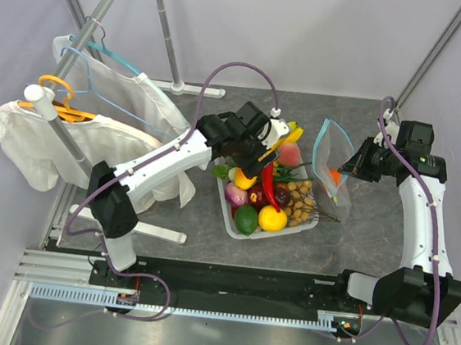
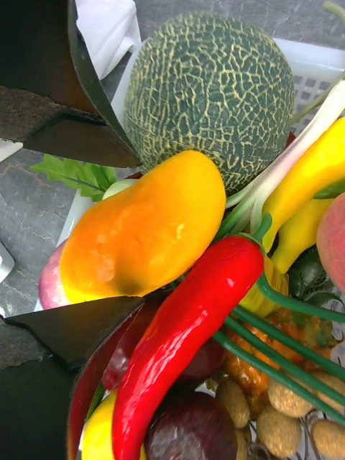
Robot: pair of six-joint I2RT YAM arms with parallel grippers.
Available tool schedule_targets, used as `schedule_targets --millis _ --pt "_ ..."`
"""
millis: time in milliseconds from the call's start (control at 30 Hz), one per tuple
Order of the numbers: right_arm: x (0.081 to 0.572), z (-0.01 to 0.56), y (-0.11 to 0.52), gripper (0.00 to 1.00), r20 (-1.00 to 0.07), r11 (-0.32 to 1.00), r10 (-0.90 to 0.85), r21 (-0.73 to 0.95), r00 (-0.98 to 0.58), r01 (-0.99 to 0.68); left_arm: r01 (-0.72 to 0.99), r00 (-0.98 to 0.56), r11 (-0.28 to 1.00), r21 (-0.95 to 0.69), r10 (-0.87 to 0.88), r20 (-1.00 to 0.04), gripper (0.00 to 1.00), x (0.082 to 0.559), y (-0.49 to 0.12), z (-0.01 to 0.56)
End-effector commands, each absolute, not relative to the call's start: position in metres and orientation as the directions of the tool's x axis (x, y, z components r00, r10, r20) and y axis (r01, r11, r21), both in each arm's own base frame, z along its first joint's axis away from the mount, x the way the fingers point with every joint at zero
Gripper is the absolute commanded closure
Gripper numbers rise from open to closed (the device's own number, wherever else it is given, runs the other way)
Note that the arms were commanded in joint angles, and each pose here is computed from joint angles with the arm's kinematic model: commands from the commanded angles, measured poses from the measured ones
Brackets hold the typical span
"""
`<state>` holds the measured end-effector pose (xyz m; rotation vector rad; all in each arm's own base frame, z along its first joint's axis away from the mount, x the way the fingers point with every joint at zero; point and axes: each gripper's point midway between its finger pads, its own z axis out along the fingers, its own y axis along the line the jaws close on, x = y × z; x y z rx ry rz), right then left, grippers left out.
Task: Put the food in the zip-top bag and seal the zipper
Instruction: Pick up the fake fruit from the bin, then place the fake fruit in the zipper food storage bag.
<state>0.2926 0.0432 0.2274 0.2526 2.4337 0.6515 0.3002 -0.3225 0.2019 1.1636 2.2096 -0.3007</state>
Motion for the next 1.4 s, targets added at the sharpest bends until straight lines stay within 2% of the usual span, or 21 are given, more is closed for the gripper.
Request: schedule_targets --millis 0,267,467,567,633,800,833,900,933,1067,1167,1367 --pt "0.295 0.234 0.039 1.00 -0.539 0.872 0.318 0.489 -0.780 0.018 0.783 -0.447 0.617 0.079 0.647 -0.618 0.21 0.307 -0.326 0.203" --pt "0.295 0.232 0.038 1.00 -0.533 0.872 0.319 0.489 -0.784 0.022 0.784 -0.462 0.618 0.063 0.649 -0.605 0.23 0.305 -0.325 0.198" --pt "0.294 0.229 0.040 1.00 -0.526 0.868 0.322 0.495 -0.787 0.024 0.783 -0.468 0.622 0.016 0.605 -0.644 0.41 0.302 -0.323 0.225" --pt "0.294 0.227 0.042 1.00 -0.517 0.861 0.325 0.509 -0.792 0.022 0.802 -0.424 0.597 -0.007 0.561 -0.711 0.50 0.300 -0.333 0.259" --pt "0.294 0.226 0.043 1.00 -0.515 0.859 0.329 0.512 -0.792 0.024 0.818 -0.411 0.573 -0.041 0.533 -0.740 0.52 0.297 -0.342 0.274" --pt "0.293 0.231 0.052 1.00 -0.503 0.829 0.338 0.559 -0.795 0.000 0.881 -0.337 0.450 -0.147 0.379 -0.862 0.59 0.292 -0.387 0.336" --pt "0.294 0.231 0.054 1.00 -0.503 0.821 0.343 0.571 -0.793 -0.008 0.902 -0.277 0.410 -0.136 0.307 -0.911 0.59 0.296 -0.403 0.358" --pt "0.295 0.236 0.059 1.00 -0.499 0.802 0.356 0.597 -0.790 -0.016 0.907 -0.296 0.363 -0.214 0.189 -0.936 0.64 0.290 -0.423 0.380" --pt "0.296 0.237 0.059 1.00 -0.497 0.799 0.358 0.602 -0.791 -0.016 0.927 -0.218 0.326 -0.183 0.074 -0.973 0.65 0.292 -0.438 0.411" --pt "0.295 0.243 0.067 1.00 -0.482 0.768 0.358 0.639 -0.800 -0.041 0.936 -0.209 0.253 -0.243 -0.157 -0.965 0.62 0.290 -0.464 0.434" --pt "0.293 0.249 0.076 1.00 -0.465 0.730 0.363 0.681 -0.807 -0.064 0.927 -0.245 0.224 -0.302 -0.249 -0.937 0.61 0.292 -0.482 0.439" --pt "0.294 0.253 0.077 1.00 -0.442 0.702 0.389 0.711 -0.808 -0.052 0.862 -0.303 0.311 -0.400 -0.316 -0.899 0.57 0.312 -0.503 0.398"
